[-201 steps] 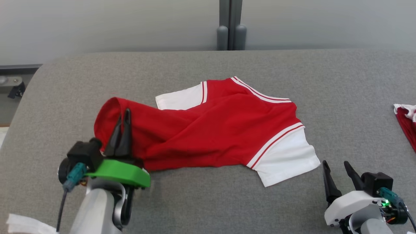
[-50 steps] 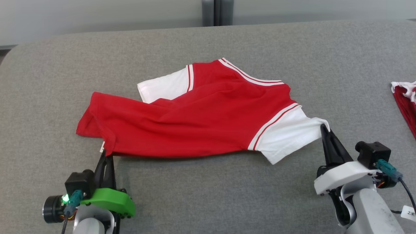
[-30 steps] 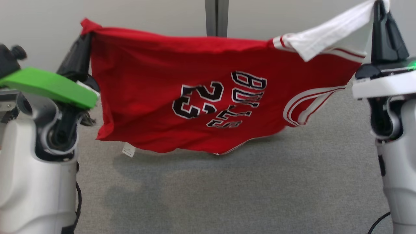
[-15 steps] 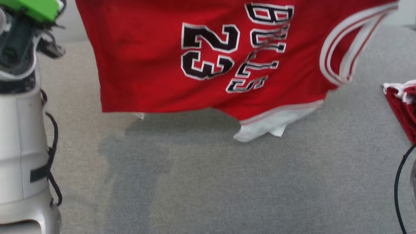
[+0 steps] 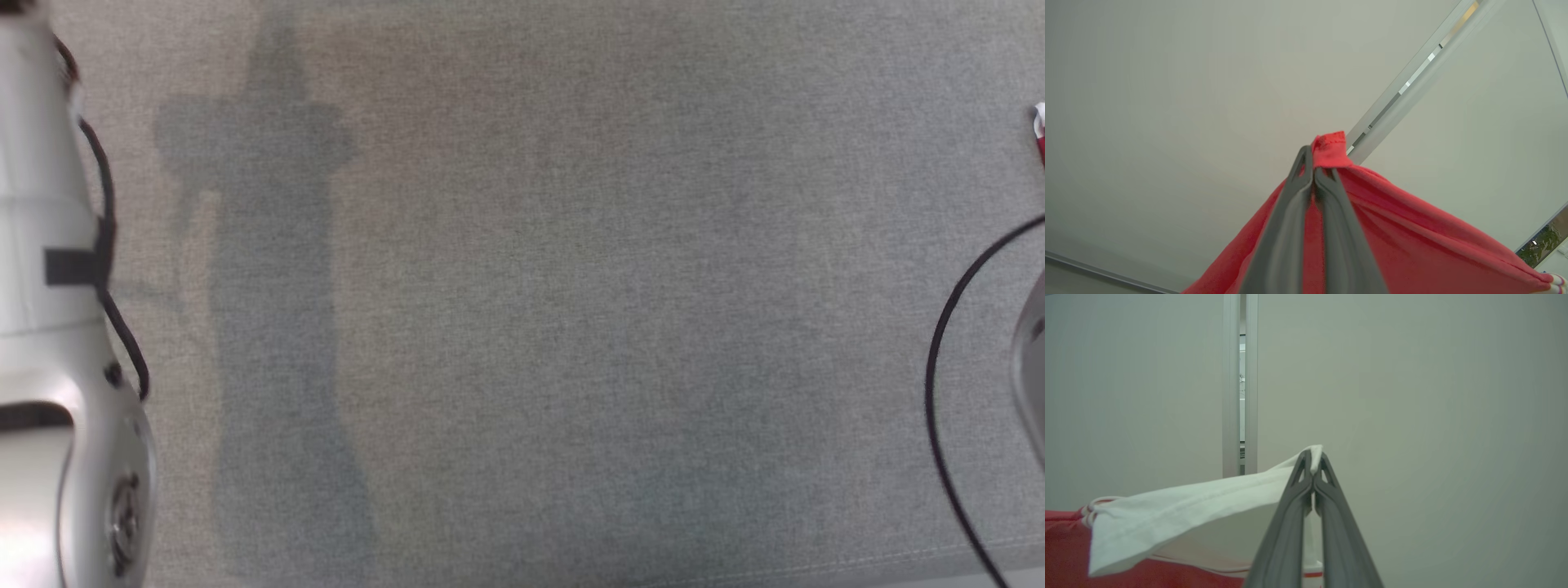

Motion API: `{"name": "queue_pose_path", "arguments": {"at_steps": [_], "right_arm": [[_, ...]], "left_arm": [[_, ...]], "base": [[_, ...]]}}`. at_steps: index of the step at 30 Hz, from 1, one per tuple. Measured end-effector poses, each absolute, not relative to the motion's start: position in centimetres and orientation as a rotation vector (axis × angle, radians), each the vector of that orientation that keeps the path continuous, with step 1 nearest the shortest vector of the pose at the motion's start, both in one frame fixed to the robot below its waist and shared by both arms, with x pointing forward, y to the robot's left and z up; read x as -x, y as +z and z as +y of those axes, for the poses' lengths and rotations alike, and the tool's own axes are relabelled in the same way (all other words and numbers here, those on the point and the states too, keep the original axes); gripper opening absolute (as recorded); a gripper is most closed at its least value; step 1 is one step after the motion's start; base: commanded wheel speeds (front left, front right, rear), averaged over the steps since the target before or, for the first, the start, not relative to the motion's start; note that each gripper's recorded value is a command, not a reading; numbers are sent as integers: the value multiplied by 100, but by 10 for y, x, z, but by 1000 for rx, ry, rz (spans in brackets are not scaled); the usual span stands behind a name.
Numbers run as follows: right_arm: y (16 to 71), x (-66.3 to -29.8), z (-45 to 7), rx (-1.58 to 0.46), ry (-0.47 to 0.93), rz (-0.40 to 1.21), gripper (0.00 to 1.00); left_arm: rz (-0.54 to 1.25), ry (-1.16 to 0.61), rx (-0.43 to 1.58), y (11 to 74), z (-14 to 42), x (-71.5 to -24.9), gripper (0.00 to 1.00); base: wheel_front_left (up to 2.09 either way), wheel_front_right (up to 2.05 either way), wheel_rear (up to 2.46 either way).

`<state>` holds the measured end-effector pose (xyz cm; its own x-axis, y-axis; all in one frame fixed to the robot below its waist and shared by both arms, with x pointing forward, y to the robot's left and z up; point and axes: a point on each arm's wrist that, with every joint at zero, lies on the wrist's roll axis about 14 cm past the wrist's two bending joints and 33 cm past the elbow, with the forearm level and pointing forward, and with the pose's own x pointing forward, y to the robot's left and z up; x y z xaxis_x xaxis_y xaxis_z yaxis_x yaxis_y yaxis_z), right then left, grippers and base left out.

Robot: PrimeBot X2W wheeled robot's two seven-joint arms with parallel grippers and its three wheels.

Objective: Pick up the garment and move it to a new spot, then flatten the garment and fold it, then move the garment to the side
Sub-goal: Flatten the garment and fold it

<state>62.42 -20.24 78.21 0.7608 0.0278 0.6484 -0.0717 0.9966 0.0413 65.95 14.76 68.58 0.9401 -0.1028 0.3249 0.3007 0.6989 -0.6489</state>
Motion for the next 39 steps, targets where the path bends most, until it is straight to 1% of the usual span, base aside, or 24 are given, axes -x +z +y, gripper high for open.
{"name": "queue_pose_path", "arguments": {"at_steps": [3, 5, 7, 9, 11, 14, 17, 21, 27, 34, 39], "right_arm": [[725, -627, -209, -94, 41, -581, 0], [686, -622, -210, -112, 40, -496, 0], [636, -611, -206, -129, 47, -383, 0], [589, -595, -205, -158, 42, -274, 0], [542, -570, -207, -187, 26, -163, 0], [494, -535, -209, -235, -3, -42, 0], [463, -502, -212, -264, -32, 44, 0], [437, -462, -215, -290, -66, 120, 0], [419, -409, -225, -335, -135, 173, 0], [407, -355, -232, -370, -192, 206, 0], [403, -328, -232, -387, -206, 213, 0]], "left_arm": [[-130, -191, 779, 617, 144, -656, 0], [-45, -145, 787, 570, 147, -643, 0], [59, -97, 759, 517, 150, -620, 0], [173, -31, 807, 464, 150, -589, 0], [272, 29, 809, 419, 150, -554, 0], [344, 100, 835, 384, 152, -513, 0], [359, 129, 846, 373, 151, -487, 0], [390, 139, 834, 362, 146, -451, 0], [441, 80, 740, 355, 136, -399, 0], [429, 125, 696, 353, 159, -342, 0], [388, 163, 706, 359, 170, -316, 0]], "base": [[0, 0, 0], [0, 0, 0], [0, 0, 0], [0, 0, 0], [0, 0, 0], [0, 0, 0], [0, 0, 0], [0, 0, 0], [0, 0, 0], [0, 0, 0], [0, 0, 0]]}}
